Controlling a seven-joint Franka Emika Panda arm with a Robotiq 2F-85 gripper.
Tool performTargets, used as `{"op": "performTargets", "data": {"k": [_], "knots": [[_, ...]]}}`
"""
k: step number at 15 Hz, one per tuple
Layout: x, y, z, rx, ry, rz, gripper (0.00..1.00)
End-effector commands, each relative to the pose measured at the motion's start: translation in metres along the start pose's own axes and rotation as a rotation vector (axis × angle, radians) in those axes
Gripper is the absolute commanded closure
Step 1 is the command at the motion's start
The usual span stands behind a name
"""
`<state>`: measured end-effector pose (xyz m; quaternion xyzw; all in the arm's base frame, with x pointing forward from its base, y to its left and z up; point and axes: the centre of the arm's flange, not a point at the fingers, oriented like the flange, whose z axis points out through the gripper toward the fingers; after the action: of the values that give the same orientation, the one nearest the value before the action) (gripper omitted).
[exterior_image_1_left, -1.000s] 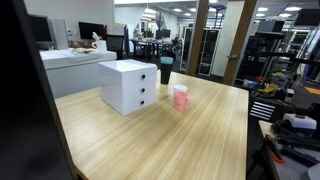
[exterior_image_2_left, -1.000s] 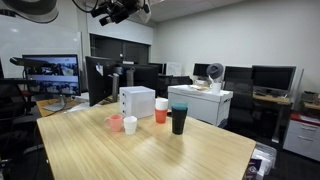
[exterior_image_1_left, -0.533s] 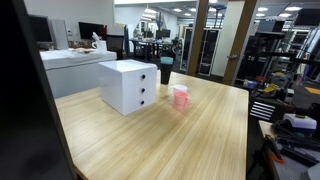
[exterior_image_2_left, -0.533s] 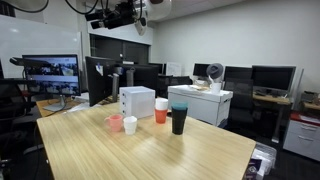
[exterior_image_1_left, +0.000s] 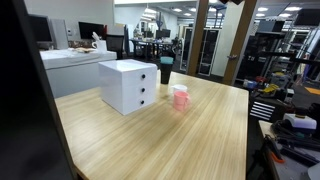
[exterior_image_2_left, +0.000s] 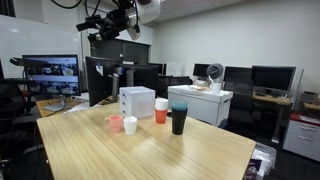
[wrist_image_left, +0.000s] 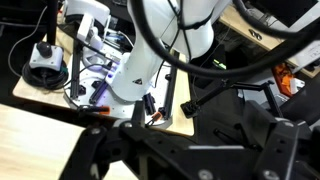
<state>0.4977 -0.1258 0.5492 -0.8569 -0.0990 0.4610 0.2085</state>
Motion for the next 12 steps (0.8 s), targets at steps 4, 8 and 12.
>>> {"op": "performTargets", "data": {"k": [4, 8, 12], "knots": [[-0.001, 0.002, 0.089, -0.187, 0.244, -0.211, 0.00], [0.020, 0.009, 0.108, -0.314, 0.399, -0.295, 0.00], [0.037, 0.001, 0.100, -0.459, 0.542, -0.367, 0.00]]}}
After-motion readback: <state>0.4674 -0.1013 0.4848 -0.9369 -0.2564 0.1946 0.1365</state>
